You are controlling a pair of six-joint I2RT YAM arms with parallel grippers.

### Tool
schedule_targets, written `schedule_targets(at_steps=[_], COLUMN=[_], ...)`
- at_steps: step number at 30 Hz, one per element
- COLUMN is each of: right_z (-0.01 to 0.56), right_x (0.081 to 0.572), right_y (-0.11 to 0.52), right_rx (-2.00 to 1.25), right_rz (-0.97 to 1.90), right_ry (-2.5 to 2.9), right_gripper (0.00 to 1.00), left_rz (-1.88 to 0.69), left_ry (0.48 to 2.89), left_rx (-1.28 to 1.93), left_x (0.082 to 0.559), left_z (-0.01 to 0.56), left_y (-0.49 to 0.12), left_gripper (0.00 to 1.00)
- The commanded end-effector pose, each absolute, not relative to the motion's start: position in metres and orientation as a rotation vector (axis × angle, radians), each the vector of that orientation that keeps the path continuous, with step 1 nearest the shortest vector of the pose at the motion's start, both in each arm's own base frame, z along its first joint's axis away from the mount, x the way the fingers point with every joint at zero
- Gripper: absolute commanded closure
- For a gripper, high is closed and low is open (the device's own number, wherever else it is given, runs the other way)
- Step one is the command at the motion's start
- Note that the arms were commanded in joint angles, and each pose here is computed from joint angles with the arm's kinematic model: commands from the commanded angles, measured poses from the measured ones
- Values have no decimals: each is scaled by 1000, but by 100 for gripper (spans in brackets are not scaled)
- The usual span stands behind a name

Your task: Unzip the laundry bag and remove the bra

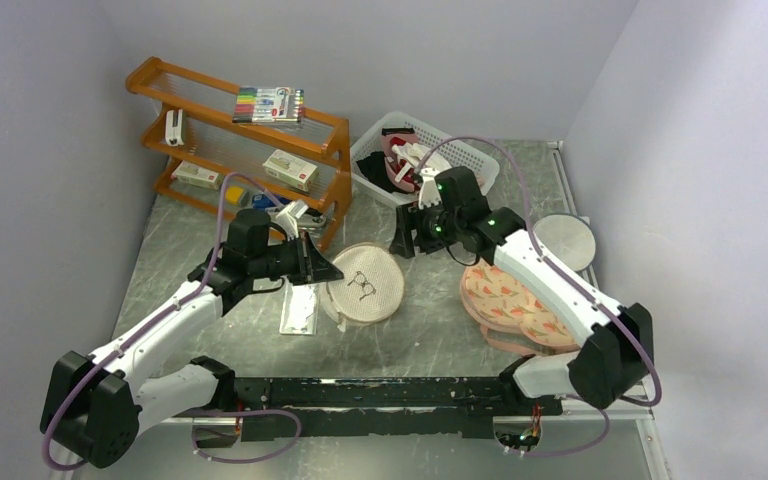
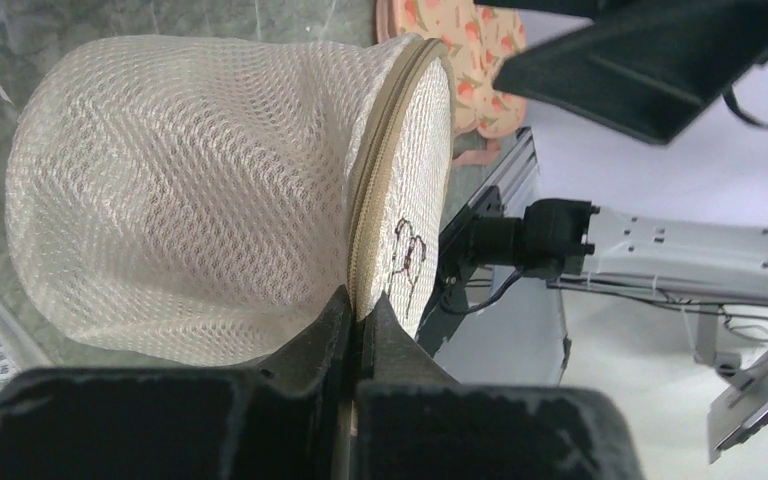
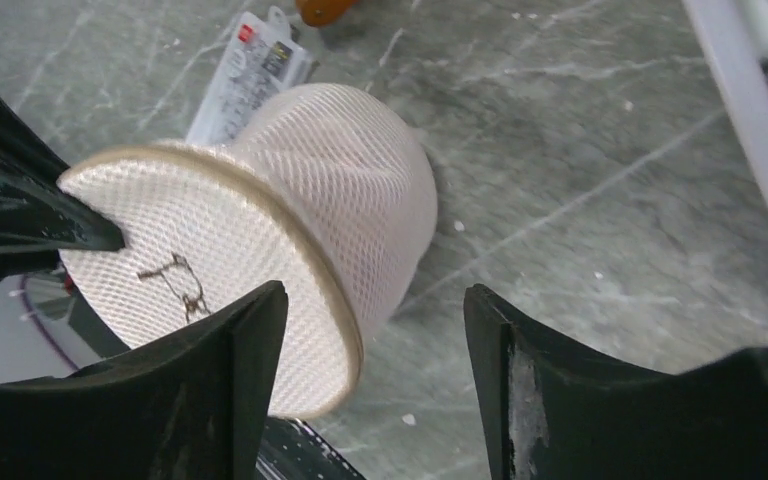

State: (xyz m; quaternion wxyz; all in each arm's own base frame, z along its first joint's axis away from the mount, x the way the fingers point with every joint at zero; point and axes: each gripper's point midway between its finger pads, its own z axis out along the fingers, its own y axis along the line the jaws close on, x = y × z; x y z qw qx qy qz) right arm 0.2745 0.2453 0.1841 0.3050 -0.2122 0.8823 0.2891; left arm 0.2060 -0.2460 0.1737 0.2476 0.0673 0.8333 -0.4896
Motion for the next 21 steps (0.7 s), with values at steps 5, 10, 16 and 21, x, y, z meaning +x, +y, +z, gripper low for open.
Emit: schedule_targets(at_steps=[5, 10, 16, 21], right_z=[194, 193, 196, 198], right_x=[231, 206, 184, 167], right_y=[241, 252, 266, 286], right_rx=[-502, -522, -533, -461], right_rz=[681, 775, 817, 865], right_ry=[2362, 2373, 2392, 2374], right_gripper=[22, 13, 13, 16], left_rz=[-1359, -1363, -1403, -1416], left_ry=[2250, 2215, 2143, 2134], left_rx=[-15, -132, -319, -377], left_x=[223, 229, 234, 238], left_z=[186, 194, 199, 200], left_y=[-250, -247, -241, -242], left_gripper=[93, 93, 93, 93])
